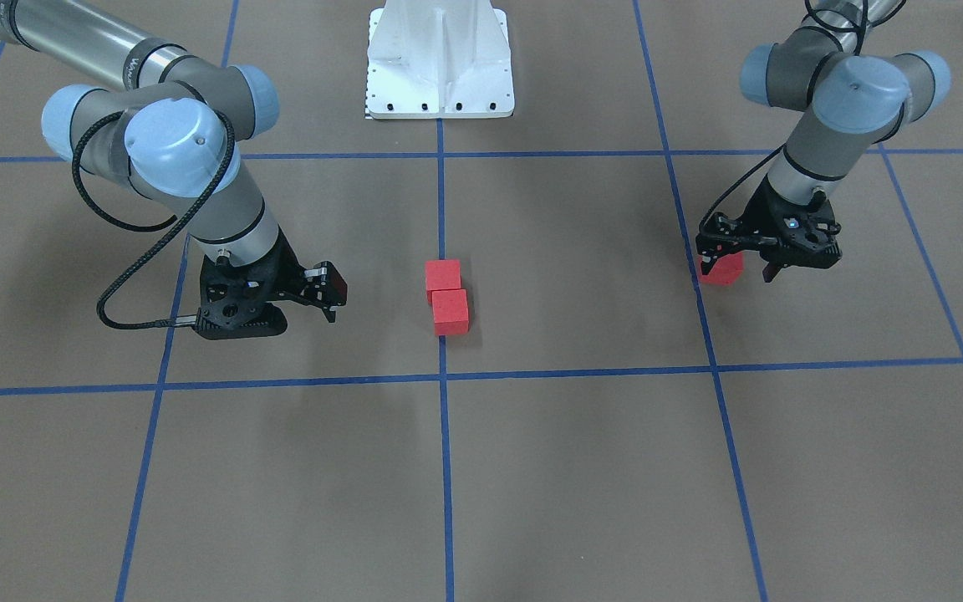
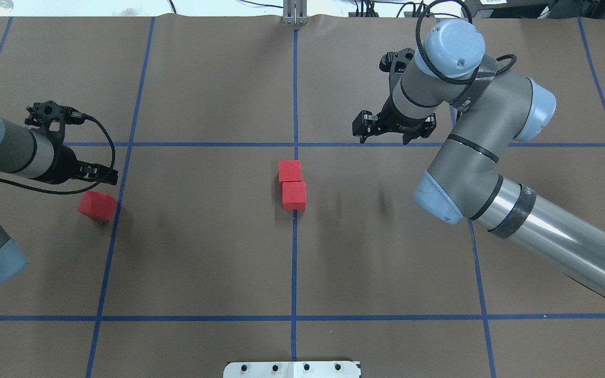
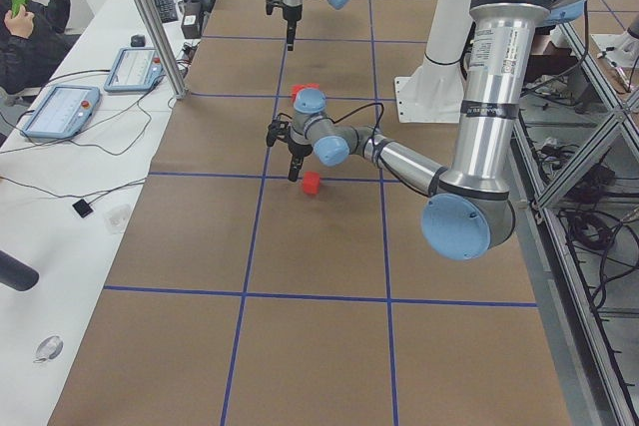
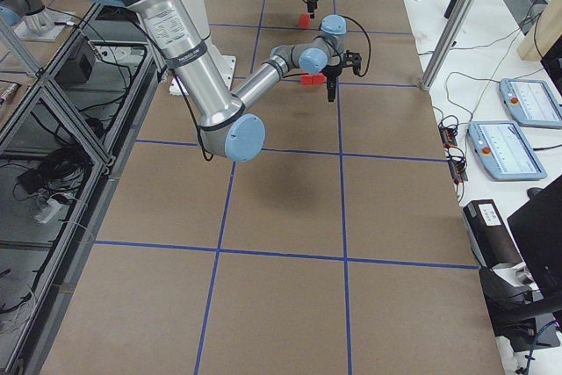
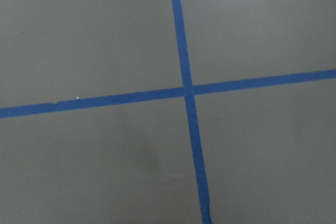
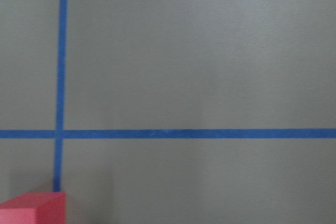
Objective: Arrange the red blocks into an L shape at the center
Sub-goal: 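Open the right gripper and raise it away from the cubes, then lower the left gripper onto the remaining red cube and close it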
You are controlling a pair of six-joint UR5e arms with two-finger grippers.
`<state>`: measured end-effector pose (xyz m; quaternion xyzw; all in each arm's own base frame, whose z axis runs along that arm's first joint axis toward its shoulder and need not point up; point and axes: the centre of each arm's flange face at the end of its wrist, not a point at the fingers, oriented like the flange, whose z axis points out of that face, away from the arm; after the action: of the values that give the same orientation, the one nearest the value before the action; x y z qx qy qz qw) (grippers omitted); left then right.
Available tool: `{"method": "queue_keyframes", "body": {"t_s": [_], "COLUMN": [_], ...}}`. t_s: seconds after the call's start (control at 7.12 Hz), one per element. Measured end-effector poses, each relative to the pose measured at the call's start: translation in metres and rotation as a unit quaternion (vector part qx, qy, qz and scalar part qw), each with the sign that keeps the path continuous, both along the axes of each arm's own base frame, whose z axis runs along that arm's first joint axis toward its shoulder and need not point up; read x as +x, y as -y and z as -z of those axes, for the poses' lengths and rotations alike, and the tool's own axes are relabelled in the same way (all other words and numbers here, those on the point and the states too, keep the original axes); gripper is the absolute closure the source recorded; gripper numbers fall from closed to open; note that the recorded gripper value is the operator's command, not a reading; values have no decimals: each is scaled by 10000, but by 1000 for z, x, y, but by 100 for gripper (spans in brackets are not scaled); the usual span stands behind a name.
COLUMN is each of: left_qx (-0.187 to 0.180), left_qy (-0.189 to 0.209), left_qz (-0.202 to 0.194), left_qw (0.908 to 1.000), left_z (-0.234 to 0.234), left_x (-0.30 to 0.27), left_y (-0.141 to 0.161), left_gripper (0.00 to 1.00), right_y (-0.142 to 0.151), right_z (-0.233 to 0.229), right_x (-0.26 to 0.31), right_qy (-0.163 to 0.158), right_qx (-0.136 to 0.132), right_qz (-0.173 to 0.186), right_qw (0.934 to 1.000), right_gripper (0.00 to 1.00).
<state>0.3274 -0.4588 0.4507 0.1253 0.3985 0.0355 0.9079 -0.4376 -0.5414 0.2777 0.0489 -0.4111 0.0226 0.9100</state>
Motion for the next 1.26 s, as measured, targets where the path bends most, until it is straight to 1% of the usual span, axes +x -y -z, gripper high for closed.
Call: {"method": "queue_keyframes", "body": {"t_s": [0.84, 1.12, 1.26], "left_qx": [-30, -56, -70], "left_qy": [160, 190, 206], "left_qz": [-222, -276, -286], "left_qw": [9996, 9994, 9994], "left_z": [-18, -22, -25], "left_x": [18, 23, 24], "left_y": [-22, -26, -27], "left_gripper": [0, 2, 6], "right_y": [0, 0, 0], "right_z": [-6, -6, -6], "right_x": [1, 2, 2], "right_qy": [-32, -30, -30], "right_qx": [-11, -6, -6], "right_qz": [-6, -11, -11], "right_qw": [10000, 10000, 10000], "right_gripper": [1, 1, 1]}}
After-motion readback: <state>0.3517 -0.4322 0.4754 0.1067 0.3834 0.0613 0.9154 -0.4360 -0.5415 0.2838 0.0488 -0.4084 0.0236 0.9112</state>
